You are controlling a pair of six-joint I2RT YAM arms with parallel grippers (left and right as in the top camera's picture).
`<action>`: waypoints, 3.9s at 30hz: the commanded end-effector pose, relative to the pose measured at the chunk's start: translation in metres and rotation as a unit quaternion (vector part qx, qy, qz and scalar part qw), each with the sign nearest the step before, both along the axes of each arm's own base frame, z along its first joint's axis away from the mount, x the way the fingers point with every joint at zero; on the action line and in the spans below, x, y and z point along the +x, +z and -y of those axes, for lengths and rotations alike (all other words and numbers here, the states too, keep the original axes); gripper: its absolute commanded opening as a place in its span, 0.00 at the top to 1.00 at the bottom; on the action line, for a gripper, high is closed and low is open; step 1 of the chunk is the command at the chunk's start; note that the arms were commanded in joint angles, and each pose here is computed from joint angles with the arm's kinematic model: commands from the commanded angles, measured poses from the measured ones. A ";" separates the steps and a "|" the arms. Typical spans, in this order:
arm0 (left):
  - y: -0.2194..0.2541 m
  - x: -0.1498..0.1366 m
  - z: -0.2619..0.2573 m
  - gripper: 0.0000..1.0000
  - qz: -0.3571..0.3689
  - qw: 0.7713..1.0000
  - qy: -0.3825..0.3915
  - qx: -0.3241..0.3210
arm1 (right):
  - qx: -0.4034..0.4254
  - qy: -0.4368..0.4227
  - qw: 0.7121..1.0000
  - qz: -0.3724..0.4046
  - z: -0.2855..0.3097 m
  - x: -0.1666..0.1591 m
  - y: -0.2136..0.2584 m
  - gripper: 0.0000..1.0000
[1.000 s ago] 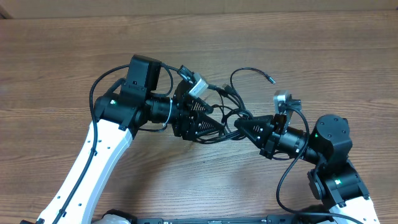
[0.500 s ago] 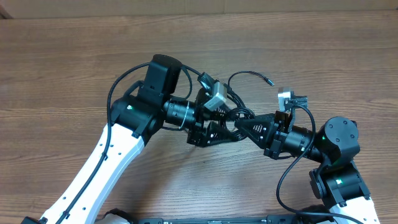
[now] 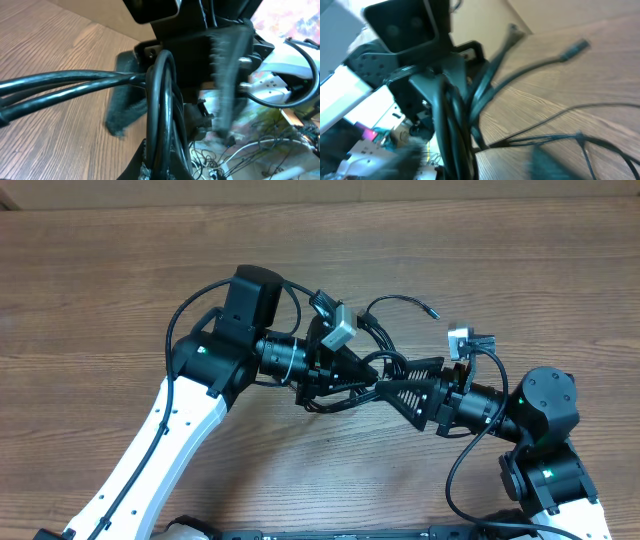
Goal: Untangle cables
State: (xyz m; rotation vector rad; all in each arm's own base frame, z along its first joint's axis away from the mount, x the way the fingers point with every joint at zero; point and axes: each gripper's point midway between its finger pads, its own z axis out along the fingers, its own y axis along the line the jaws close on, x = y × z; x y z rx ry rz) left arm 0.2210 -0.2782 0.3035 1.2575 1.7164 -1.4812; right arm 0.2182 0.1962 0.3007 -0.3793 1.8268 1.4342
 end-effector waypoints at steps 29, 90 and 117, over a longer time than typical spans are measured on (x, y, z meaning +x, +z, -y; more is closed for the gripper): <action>-0.018 0.050 0.009 0.96 -0.041 0.976 0.191 0.100 | -0.051 -0.093 0.994 0.000 0.019 0.047 -0.023 0.96; -0.029 0.083 -0.018 0.96 -0.206 0.913 0.335 0.109 | -0.082 -0.059 0.995 0.002 0.020 0.035 -0.041 0.04; -0.036 0.117 -0.055 0.96 -0.437 0.751 0.493 0.052 | -0.064 0.040 0.992 0.099 0.004 0.009 -0.018 0.96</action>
